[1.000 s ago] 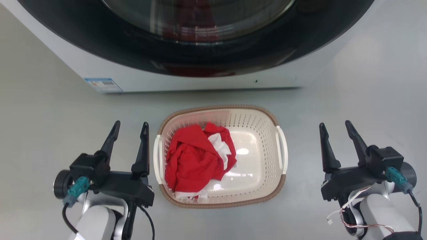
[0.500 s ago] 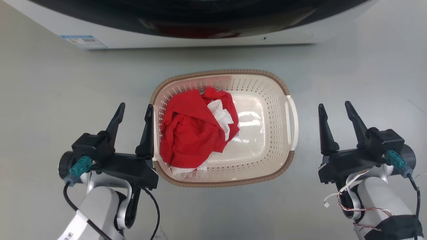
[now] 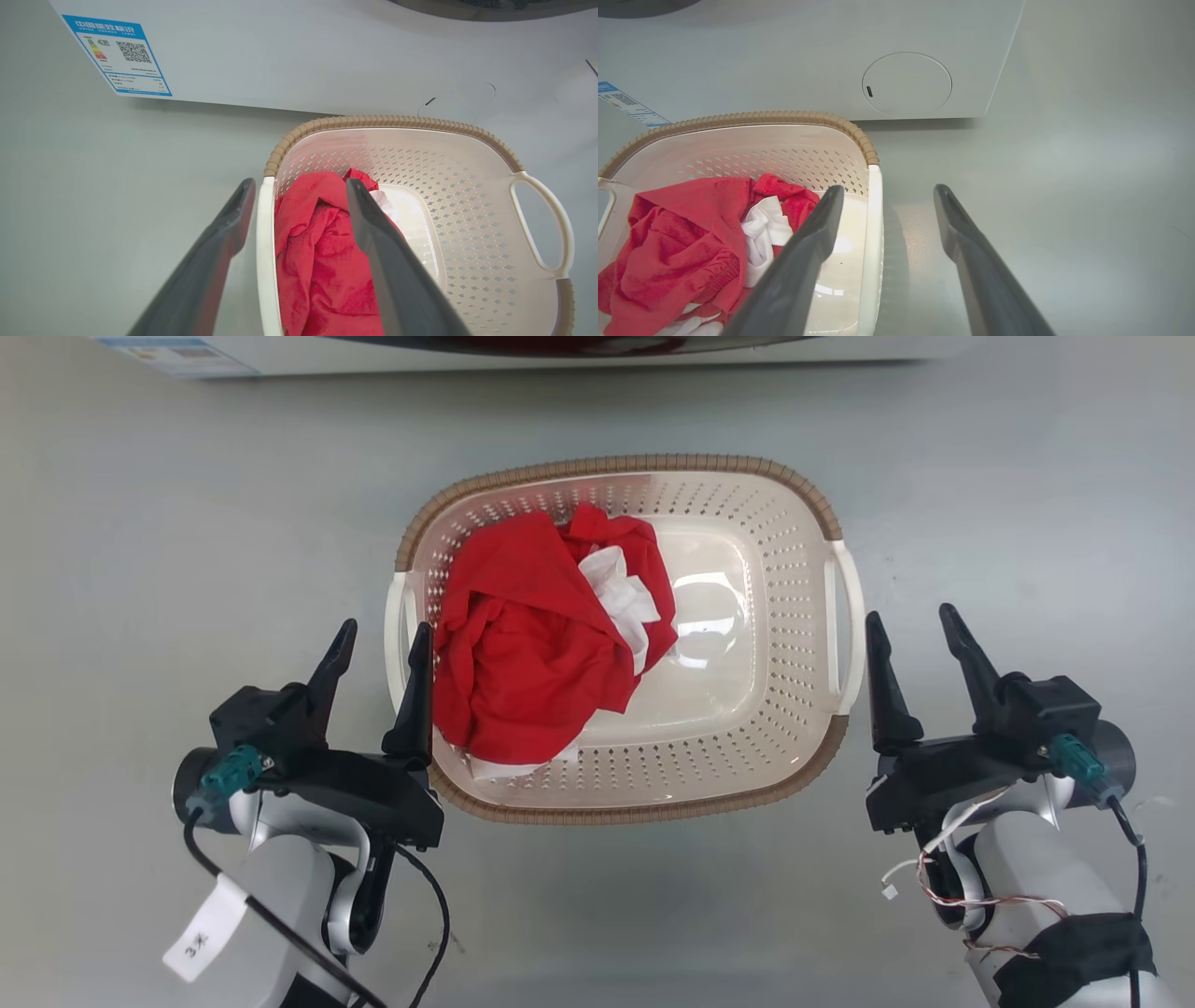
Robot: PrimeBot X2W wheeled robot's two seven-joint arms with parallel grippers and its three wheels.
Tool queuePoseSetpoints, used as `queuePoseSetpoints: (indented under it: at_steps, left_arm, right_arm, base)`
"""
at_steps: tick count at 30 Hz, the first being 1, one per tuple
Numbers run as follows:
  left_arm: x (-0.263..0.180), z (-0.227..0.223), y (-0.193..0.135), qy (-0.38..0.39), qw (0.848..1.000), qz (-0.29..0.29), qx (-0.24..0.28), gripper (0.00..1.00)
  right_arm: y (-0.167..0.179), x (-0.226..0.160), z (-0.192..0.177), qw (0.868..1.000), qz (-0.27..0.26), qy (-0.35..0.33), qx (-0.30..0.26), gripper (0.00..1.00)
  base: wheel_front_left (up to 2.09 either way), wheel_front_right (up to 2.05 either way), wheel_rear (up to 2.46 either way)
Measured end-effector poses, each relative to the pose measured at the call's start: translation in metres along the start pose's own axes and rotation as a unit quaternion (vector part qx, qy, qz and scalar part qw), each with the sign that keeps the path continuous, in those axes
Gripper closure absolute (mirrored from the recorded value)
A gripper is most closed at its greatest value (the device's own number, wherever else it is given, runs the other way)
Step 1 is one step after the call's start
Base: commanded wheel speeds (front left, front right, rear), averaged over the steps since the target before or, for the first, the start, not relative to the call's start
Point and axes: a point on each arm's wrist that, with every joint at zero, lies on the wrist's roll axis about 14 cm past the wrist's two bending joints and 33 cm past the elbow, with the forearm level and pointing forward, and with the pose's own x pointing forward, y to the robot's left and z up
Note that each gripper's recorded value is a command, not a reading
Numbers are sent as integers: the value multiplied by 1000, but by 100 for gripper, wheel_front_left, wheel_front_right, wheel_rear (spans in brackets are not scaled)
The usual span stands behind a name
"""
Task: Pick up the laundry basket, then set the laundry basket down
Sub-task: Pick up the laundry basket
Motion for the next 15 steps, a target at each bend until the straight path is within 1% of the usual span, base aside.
queuePoseSetpoints:
  at_steps: [8, 15]
  left_arm:
    - [9, -29, 8, 43, 999, 7, -5, 0]
    - [27, -23, 14, 50, 999, 7, -1, 0]
  right_arm:
    - [1, 9, -21, 1000, 0, 27, 6, 0]
    - [7, 21, -21, 999, 11, 29, 7, 0]
  base:
    - [0, 0, 0]
    - [0, 0, 0]
